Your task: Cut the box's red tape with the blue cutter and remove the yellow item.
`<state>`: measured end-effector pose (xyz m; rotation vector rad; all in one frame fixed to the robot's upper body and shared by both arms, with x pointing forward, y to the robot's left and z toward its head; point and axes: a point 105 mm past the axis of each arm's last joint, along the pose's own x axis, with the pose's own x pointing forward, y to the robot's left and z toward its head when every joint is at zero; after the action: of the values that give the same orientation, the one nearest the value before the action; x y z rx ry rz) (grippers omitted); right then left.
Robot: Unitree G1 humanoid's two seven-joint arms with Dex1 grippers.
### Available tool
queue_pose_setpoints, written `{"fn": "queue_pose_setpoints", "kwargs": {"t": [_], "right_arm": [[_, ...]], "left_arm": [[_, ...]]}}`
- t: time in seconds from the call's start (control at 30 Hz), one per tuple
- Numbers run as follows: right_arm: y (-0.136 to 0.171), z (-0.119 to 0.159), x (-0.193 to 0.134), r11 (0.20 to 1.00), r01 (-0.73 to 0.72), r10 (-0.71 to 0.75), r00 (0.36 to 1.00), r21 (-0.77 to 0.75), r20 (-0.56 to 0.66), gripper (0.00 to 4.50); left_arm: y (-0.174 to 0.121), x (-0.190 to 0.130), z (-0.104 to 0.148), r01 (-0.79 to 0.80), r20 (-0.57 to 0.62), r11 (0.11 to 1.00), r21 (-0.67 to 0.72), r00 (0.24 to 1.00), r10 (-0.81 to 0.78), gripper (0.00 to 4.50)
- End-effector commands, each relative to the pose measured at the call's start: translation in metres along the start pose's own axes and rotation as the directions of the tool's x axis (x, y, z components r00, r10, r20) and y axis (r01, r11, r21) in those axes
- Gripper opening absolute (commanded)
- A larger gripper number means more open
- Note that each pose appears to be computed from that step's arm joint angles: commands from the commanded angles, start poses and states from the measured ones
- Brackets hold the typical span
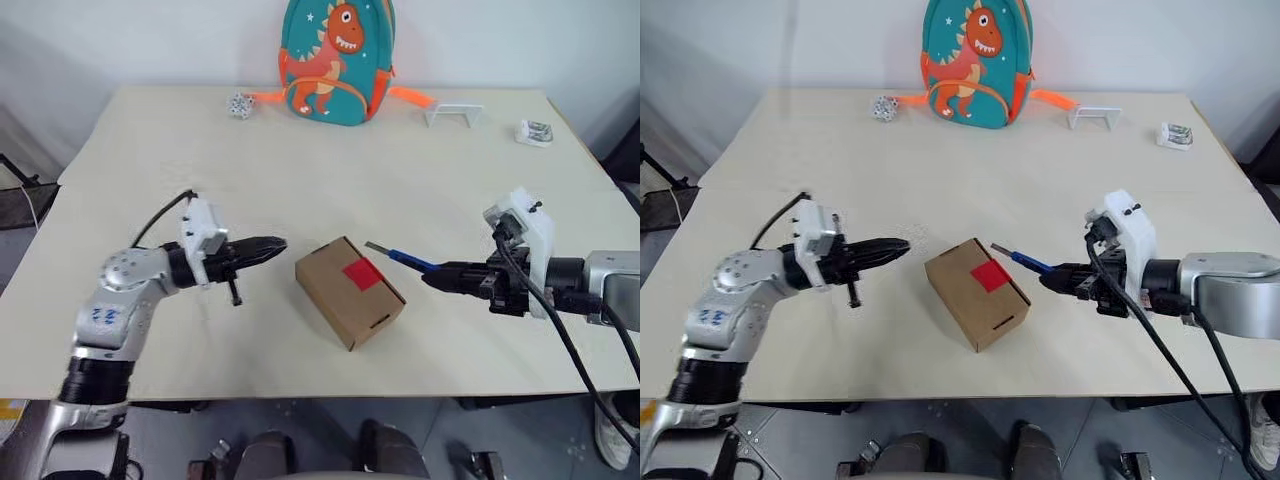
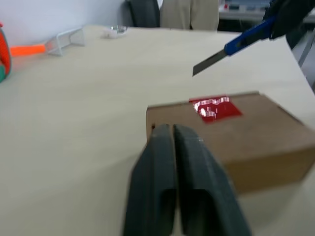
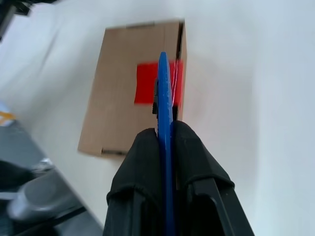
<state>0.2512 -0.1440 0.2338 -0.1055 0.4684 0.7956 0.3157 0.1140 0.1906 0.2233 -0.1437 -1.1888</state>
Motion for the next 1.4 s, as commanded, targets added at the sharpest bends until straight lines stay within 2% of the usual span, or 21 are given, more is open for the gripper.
{"fn": "queue_pose_setpoints", "kwargs": {"t": [0.03, 0.17, 0.33, 0.6, 1.4], "right_arm": [[0.006, 0.011, -0.001, 0.999, 0.029, -0.027, 0.999, -0.044, 0.045, 0.08], [0.007, 0.006, 0.005, 0.997, 0.08, -0.08, 0.997, -0.02, 0.024, 0.08], [0.002, 0.006, 0.006, 0.987, 0.161, -0.161, 0.986, 0.018, 0.034, 0.08], [0.013, -0.001, 0.019, 0.985, 0.164, -0.165, 0.986, 0.058, 0.011, 0.08], [0.016, -0.022, 0.038, 0.978, 0.177, -0.173, 0.984, 0.107, -0.048, 0.08]], "left_arm": [[-0.001, 0.011, 0.004, 0.007, -0.013, 0.999, 0.043, 1.0, -0.007, 0.0], [-0.009, 0.032, -0.008, 0.035, -0.06, 0.999, 0.036, 0.998, -0.033, 0.0], [-0.014, 0.04, -0.014, 0.047, -0.094, 0.999, 0.028, 0.995, -0.044, 0.0], [-0.015, 0.052, -0.025, 0.032, -0.143, 0.999, 0.022, 0.989, -0.028, 0.0], [-0.029, 0.054, -0.035, 0.058, -0.19, 0.998, -0.008, 0.98, -0.058, 0.0]]}}
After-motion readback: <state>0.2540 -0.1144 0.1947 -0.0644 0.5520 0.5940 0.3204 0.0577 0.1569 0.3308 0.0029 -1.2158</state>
